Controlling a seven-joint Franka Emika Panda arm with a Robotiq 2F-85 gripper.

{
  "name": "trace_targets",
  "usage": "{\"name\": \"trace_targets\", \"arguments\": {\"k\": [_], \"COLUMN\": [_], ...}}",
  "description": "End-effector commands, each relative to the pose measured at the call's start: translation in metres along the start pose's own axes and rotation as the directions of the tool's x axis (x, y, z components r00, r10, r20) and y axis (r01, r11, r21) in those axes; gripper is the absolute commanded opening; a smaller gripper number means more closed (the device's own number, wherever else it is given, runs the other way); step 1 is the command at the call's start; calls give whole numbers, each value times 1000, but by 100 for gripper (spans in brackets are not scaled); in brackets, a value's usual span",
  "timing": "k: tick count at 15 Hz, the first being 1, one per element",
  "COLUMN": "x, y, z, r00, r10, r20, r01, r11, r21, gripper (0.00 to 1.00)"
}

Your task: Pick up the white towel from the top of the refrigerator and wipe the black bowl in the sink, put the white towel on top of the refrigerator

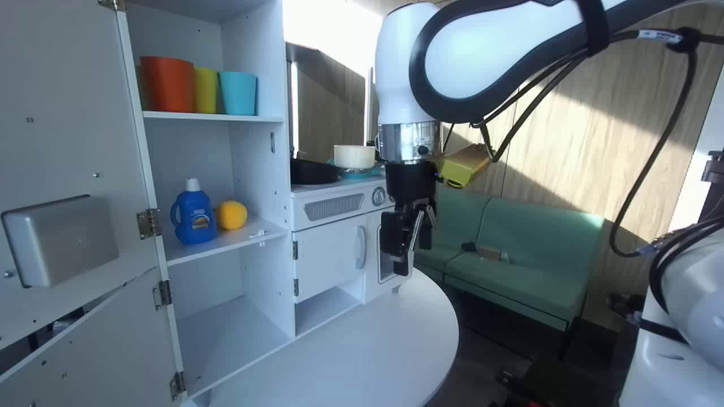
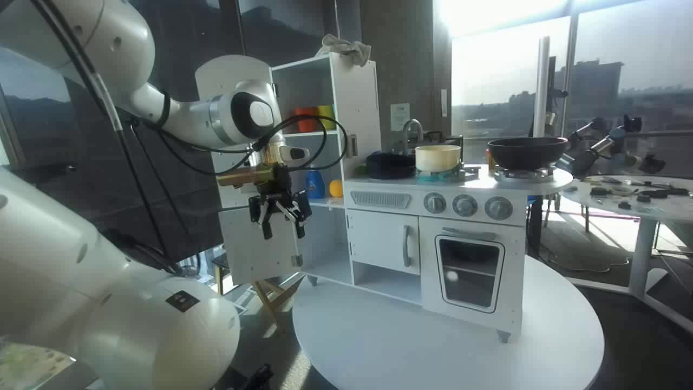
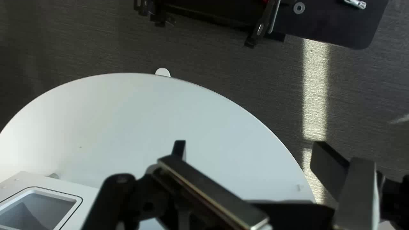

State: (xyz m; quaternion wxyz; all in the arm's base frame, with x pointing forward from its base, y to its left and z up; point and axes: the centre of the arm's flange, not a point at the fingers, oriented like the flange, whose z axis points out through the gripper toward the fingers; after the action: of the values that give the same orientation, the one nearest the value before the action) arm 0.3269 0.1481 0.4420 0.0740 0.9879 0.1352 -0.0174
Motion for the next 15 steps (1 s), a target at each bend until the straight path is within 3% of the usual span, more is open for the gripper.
{"name": "trace_targets", "arguments": {"k": [1,7,9,12,15], "x": [0,0,22,59,88], "y": [0,0,0,2,10], "z": [-1,-3,-16,-70,-135], "r00": [1000,1000,998,984,946], "r10": [0,0,-21,-43,-59], "r20": [-2,-6,-62,-171,-320], "r01": [0,0,20,33,14], "r11": [1000,1000,1000,997,990], "r21": [0,0,-20,-63,-141], "gripper": [100,100,100,100,100]}}
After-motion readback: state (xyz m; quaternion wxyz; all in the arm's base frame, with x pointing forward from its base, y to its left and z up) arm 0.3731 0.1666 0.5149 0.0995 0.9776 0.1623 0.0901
